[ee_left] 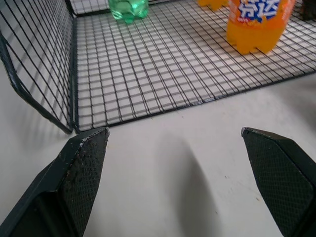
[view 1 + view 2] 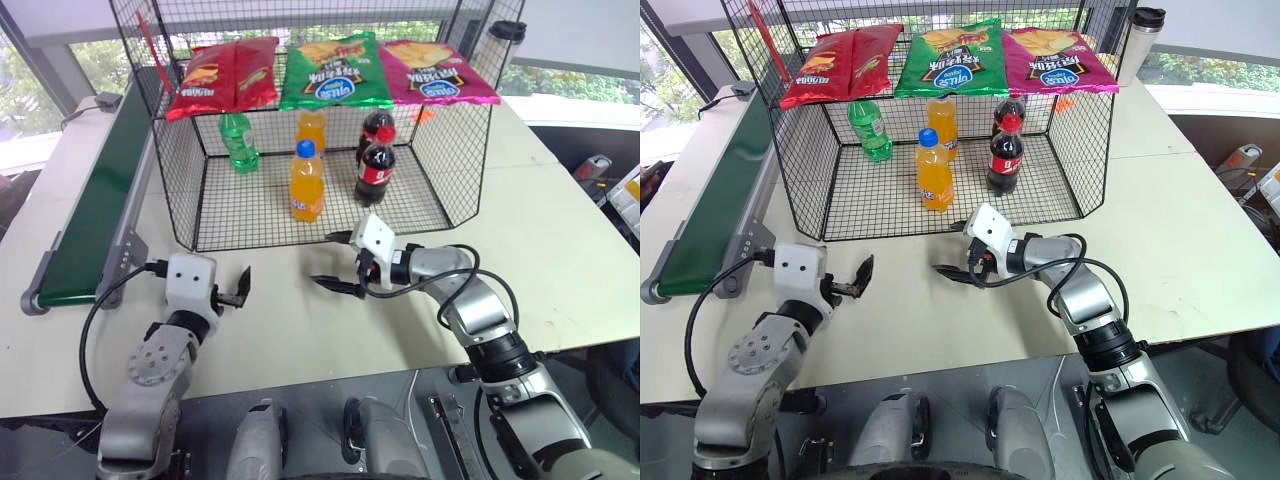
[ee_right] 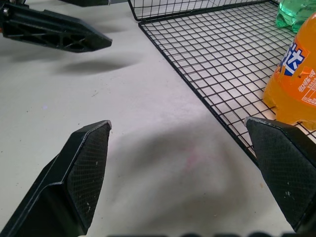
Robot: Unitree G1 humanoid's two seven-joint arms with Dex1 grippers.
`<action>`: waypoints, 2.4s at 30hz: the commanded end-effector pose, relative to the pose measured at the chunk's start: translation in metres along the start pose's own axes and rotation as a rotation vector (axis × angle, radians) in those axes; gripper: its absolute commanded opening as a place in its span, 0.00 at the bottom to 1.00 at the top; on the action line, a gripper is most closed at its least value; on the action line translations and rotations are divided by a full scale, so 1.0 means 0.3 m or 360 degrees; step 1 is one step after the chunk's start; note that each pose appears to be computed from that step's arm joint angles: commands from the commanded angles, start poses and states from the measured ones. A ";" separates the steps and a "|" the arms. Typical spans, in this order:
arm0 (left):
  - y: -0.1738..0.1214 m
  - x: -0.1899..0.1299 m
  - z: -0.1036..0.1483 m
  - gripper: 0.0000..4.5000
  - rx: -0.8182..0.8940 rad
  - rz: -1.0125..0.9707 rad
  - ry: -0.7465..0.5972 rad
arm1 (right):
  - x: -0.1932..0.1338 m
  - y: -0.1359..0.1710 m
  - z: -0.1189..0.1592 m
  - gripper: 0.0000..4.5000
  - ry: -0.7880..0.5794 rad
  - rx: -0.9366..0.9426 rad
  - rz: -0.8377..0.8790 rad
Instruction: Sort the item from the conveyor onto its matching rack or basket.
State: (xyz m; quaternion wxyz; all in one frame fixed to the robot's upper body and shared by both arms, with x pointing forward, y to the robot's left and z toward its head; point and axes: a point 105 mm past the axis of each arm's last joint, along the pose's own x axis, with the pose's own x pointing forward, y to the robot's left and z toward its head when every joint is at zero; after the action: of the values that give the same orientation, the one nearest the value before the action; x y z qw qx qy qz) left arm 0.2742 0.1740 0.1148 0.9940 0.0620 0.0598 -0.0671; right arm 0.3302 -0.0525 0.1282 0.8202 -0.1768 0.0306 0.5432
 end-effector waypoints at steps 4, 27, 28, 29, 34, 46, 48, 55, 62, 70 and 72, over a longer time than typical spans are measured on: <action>-0.001 -0.014 0.054 0.99 0.0014 -0.0010 -0.0124 | 0.002 0.004 0.049 1.00 -0.0071 -0.0064 0.0013; 0.004 -0.016 0.056 0.99 0.0056 -0.0004 -0.0132 | 0.003 0.018 0.050 1.00 -0.0082 -0.0056 0.0039; 0.003 -0.016 0.058 0.99 0.0056 -0.0006 -0.0133 | 0.003 0.018 0.050 1.00 -0.0082 -0.0055 0.0040; 0.002 -0.016 0.058 0.99 0.0056 -0.0008 -0.0134 | 0.003 0.018 0.050 1.00 -0.0082 -0.0055 0.0041; 0.000 -0.015 0.061 0.99 0.0058 -0.0010 -0.0138 | 0.003 0.018 0.050 1.00 -0.0081 -0.0056 0.0041; 0.084 -0.081 0.167 0.99 0.0088 0.0139 -0.0251 | -0.005 0.027 0.069 1.00 -0.0104 -0.0061 0.0121; 0.108 -0.098 0.175 0.99 0.0086 0.0188 -0.0252 | -0.009 0.037 0.082 1.00 -0.0130 -0.0059 0.0165; 0.255 -0.195 0.167 0.99 0.0008 0.0498 -0.0214 | -0.010 0.080 0.131 1.00 -0.0249 -0.0012 0.0309; 0.388 -0.249 0.132 0.99 -0.0155 0.0728 -0.0192 | -0.014 0.100 0.192 1.00 -0.0481 0.0093 0.0371; 0.461 -0.281 0.131 0.99 -0.0255 0.0840 -0.0224 | -0.011 0.098 0.191 1.00 -0.0485 0.0090 0.0345; 0.476 -0.289 0.123 0.99 -0.0254 0.0861 -0.0211 | -0.009 0.098 0.185 1.00 -0.0465 0.0081 0.0337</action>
State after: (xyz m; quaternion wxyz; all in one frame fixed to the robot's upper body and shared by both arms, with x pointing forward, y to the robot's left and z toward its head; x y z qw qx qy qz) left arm 0.2182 0.3131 0.1716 0.9821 -0.0172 -0.0068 0.1875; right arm 0.2986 -0.0272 0.1594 0.7614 -0.0609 -0.0235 0.6450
